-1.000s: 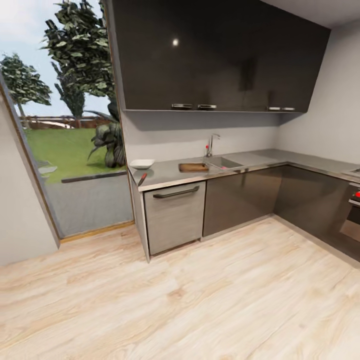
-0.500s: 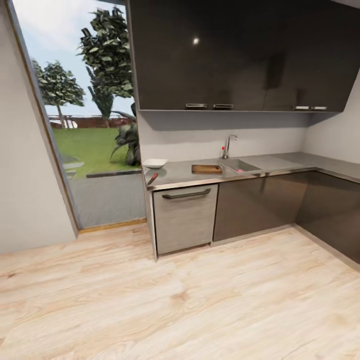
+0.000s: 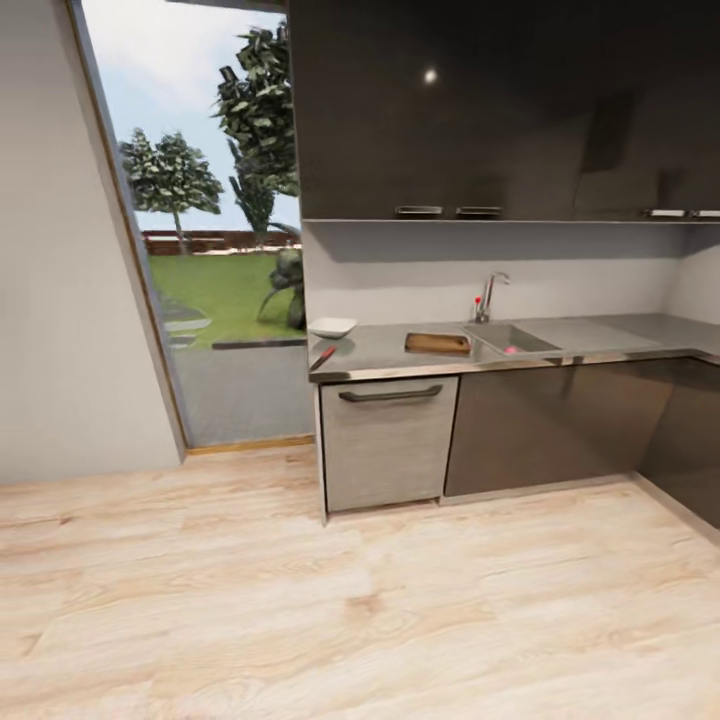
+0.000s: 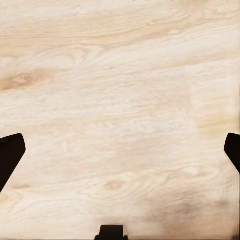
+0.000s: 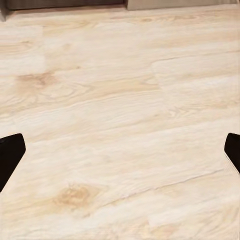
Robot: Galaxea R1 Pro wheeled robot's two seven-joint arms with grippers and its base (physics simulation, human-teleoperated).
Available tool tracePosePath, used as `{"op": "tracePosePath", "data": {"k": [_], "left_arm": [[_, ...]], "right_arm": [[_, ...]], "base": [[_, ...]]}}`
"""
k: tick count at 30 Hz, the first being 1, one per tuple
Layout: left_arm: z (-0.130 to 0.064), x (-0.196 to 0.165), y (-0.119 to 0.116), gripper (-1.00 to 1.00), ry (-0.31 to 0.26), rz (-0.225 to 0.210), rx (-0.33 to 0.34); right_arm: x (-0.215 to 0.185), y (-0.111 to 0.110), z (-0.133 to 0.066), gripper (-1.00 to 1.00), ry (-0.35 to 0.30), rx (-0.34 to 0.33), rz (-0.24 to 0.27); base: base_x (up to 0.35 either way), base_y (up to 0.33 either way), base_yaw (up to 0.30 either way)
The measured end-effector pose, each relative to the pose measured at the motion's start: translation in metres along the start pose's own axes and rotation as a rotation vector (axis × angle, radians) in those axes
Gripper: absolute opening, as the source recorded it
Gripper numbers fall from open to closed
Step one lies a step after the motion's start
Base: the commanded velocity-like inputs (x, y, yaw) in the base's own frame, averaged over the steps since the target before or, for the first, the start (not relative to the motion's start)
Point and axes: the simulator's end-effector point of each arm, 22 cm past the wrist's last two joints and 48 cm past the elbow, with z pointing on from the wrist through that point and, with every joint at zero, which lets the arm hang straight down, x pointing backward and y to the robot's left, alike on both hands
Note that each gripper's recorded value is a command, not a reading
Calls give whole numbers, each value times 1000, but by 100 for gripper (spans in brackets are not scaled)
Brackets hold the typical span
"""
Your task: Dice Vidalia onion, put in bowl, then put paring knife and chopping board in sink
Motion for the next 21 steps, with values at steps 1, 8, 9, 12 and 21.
{"op": "tracePosePath", "data": {"k": [1,8,9,12,21], "left_arm": [[0,0,0,100,0,0,0],[0,0,0,100,0,0,0],[0,0,0,100,0,0,0],[0,0,0,100,0,0,0],[0,1,0,100,1,0,0]], "right_arm": [[-1,0,0,100,-3,0,0],[-1,0,0,100,-5,0,1],[-1,0,0,100,-5,0,1],[-1,1,0,100,-5,0,1],[-1,0,0,100,-5,1,1]], "base": [[138,-309,254],[138,-310,254],[138,-310,252],[138,-310,245],[138,-310,131]]}}
